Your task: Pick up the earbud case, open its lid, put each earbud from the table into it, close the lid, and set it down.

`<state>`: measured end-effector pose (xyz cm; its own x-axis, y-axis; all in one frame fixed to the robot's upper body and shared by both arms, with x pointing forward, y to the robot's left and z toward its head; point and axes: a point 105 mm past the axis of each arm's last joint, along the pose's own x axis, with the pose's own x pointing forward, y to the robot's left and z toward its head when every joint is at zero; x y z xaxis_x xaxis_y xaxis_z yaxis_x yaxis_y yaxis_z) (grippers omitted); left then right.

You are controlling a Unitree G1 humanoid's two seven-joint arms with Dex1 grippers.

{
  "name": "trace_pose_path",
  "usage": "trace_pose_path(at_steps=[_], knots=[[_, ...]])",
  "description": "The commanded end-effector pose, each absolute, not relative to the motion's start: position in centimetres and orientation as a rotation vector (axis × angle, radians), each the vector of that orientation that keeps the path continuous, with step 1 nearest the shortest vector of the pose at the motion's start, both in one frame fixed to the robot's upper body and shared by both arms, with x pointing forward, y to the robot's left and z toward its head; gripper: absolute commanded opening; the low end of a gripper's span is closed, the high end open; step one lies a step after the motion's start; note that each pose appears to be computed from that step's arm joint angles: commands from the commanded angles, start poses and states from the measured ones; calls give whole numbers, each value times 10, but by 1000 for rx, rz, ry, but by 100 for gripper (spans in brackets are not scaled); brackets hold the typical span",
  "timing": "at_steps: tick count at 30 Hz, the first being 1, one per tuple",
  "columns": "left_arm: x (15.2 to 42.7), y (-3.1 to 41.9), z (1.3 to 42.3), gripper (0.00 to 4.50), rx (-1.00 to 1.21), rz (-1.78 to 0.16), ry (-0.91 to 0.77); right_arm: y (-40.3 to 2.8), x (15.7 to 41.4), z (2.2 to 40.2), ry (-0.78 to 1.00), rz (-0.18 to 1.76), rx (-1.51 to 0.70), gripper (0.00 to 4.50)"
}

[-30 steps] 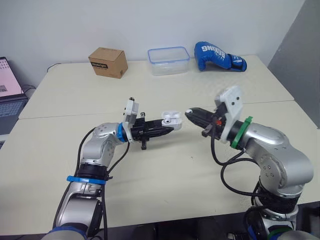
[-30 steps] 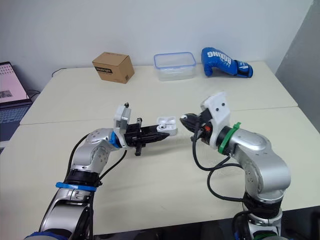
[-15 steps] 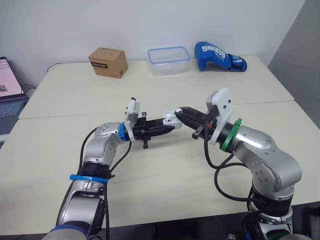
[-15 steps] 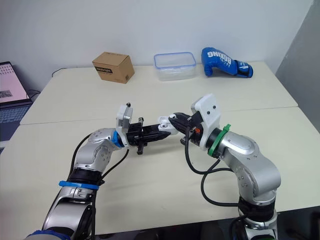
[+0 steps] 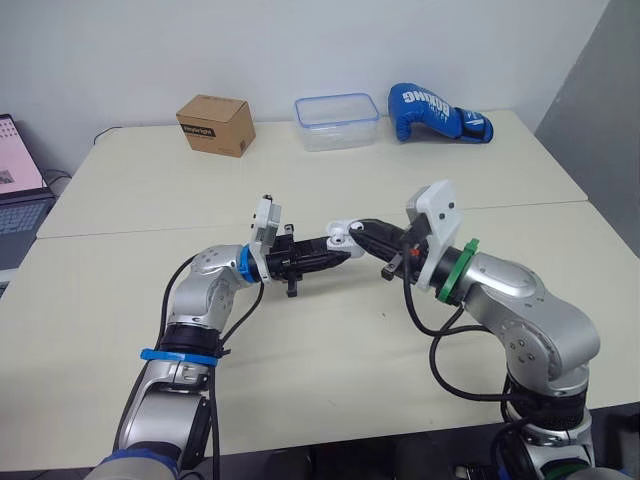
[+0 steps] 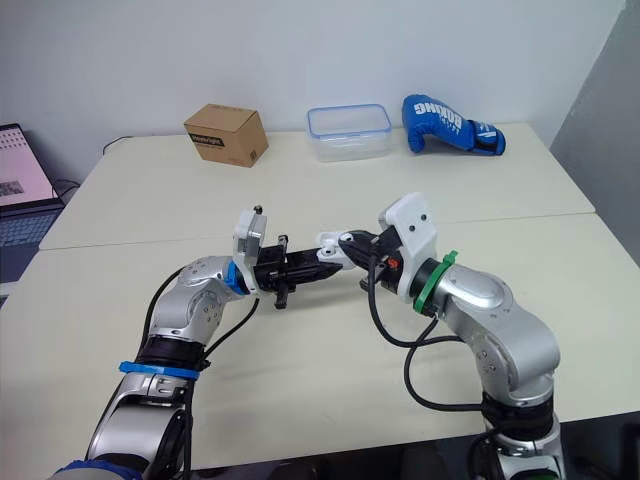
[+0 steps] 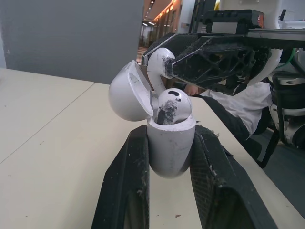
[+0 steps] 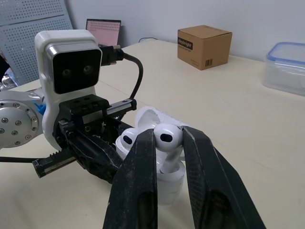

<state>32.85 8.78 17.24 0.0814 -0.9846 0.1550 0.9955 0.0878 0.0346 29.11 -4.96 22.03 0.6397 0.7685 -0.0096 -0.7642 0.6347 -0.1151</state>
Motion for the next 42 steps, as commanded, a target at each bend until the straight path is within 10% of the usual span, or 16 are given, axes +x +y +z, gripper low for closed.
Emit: trace_pose_path(at_steps=[1, 16, 22, 39, 42], knots=[[328, 91, 193, 77, -62, -1478, -226, -47, 287, 231, -94, 897, -163, 44], [328, 89, 197, 77, -65, -1473, -246, -45, 282, 219, -54, 947, -261, 44], [327, 89, 197, 77, -66, -1472, -243, -46, 282, 222, -78, 939, -278, 241], [315, 92, 194, 77, -36, -1510, -222, -82, 271, 275, -102, 1162, -147, 241], [312, 92, 197, 77, -33, -1518, -225, -86, 289, 280, -100, 1120, -175, 153]])
